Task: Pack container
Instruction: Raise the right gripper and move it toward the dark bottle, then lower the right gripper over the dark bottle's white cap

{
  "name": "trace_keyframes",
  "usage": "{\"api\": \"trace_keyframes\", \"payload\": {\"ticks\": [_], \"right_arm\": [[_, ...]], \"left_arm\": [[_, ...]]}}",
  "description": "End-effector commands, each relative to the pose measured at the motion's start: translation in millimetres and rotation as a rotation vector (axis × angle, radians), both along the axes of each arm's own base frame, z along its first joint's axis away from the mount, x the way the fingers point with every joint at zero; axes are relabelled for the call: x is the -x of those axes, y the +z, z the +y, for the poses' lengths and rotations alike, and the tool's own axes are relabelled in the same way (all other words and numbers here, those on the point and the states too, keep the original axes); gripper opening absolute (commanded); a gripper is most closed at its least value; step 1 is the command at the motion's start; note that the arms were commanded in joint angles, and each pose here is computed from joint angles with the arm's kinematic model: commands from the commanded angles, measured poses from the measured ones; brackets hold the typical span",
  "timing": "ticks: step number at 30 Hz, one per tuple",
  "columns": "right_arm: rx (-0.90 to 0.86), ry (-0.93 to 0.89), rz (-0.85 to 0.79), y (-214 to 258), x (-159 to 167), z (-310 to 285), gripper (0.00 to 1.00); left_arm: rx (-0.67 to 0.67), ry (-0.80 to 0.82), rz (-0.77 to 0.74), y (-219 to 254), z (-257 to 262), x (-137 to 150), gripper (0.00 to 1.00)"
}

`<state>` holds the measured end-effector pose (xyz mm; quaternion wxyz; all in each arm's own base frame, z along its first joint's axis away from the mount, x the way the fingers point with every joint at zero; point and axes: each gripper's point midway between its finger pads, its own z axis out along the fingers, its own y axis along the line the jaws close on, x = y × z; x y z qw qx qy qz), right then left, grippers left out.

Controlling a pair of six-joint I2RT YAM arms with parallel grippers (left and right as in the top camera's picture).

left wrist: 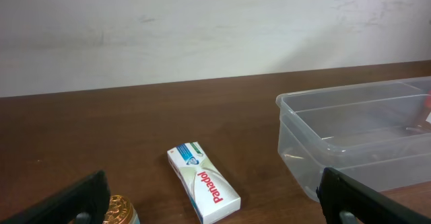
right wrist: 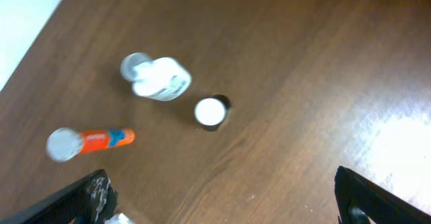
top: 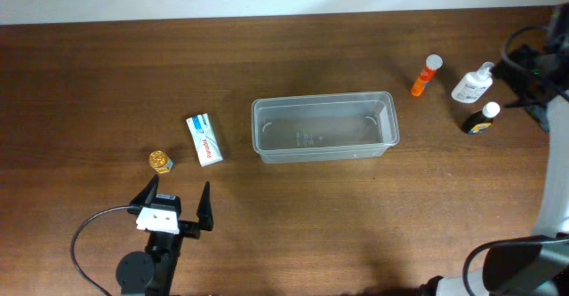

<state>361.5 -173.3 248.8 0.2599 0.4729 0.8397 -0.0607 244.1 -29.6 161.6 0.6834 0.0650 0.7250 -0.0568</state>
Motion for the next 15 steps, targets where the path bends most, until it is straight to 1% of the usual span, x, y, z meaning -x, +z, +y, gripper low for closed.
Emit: {"api": "trace_keyframes", "payload": {"ticks": [1,6,10,12,15], "right_arm": [[-0.066,-0.046,-0.043,4.3,3.9,-5.8,0.98],[-0.165,-0.007,-0.055,-4.9,-3.3,5.4,0.98],[-0.162,0.045,0.003,-19.4,-5.7,6.6,0.98],[-0.166,0.023,0.023,-27.2,-6.0,3.0,0.98],[-0.206,-0.075,0.042,-41.0,-4.1,-2.9,0.98]], "left_arm": [[-0.013,-0.011,-0.003,0.0,-1.2,0.8,0.99],[-0.013,-0.011,-0.003,0.0,-1.2,0.8,0.99],[-0.013,-0.011,-0.003,0.0,-1.2,0.8,0.99],[-0.013,-0.011,-0.003,0.0,-1.2,0.8,0.99],[-0.013,-0.011,-0.003,0.0,-1.2,0.8,0.99]]}}
